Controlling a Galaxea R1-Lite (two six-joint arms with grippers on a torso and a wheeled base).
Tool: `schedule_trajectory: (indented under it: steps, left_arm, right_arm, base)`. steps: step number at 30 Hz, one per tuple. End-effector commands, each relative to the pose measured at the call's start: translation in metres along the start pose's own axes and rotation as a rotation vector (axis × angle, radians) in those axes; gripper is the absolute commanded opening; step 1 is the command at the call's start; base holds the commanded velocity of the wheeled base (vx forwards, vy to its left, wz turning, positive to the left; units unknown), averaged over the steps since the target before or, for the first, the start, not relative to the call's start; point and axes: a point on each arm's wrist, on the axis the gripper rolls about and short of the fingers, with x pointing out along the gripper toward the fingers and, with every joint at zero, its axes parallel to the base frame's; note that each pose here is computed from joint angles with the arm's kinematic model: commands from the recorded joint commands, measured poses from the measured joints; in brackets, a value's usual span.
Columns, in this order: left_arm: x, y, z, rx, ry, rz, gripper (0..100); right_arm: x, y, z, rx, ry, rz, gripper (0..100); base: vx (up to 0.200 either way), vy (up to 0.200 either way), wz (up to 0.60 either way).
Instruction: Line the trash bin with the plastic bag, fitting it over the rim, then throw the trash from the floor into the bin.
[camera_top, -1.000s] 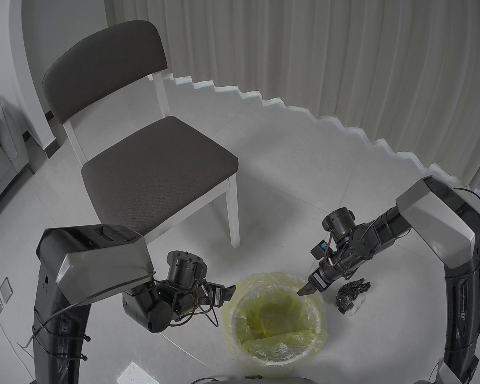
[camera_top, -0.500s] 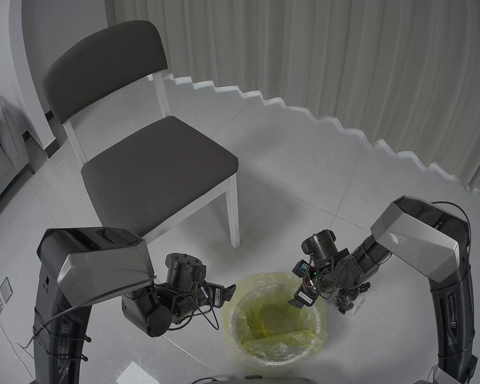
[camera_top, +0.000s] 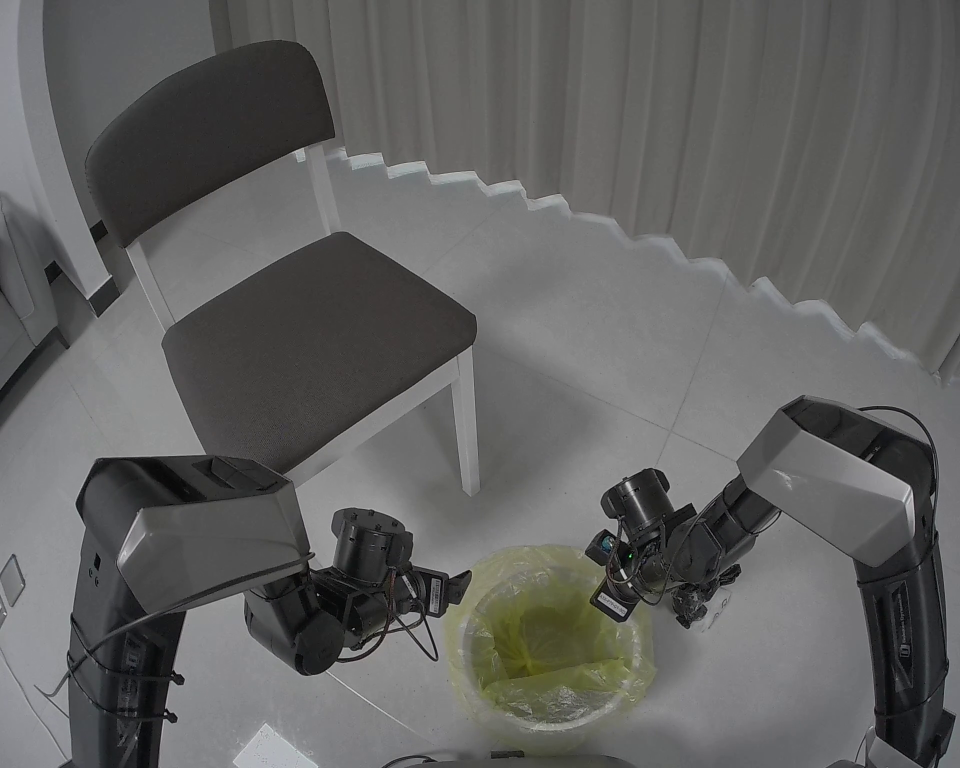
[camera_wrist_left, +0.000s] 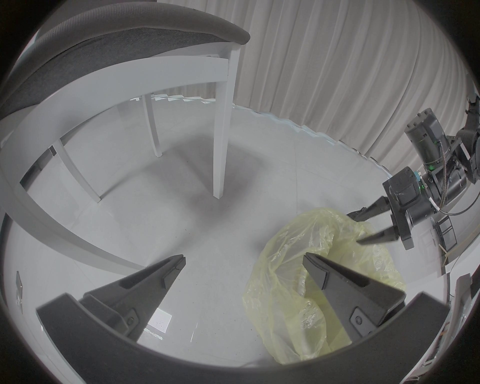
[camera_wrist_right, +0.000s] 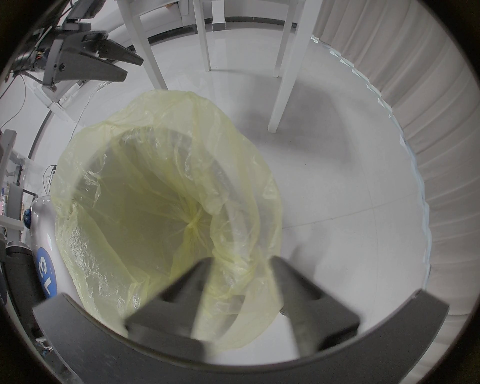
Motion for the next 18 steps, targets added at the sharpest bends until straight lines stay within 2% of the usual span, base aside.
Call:
schedule_trajectory:
  steps: [1,10,16,18]
  left_arm:
    - [0.001,0.0,-0.001,-0.002,0.002,0.0,100]
    - [0.001,0.001,0.0,-0.004,-0.018,-0.001,100]
    - [-0.002,0.001,-0.003,-0.004,-0.021,-0.001,100]
    - [-0.003,0.003,-0.004,-0.006,-0.023,0.001,100]
  right_arm:
    - [0.001,-0.003,0.003,0.002,-0.002,-0.003,0]
    - [0.001,-0.016,0.013,0.019,-0.017,-0.019,0]
    - [0.008,-0.03,0.02,0.04,-0.033,-0.034,0]
    - [0.01,-0.042,0.025,0.054,-0.03,-0.038,0]
  base:
    - [0.0,0.0,0.0]
    - [0.0,0.0,0.0]
    - [0.0,0.0,0.0]
    - [0.0,0.0,0.0]
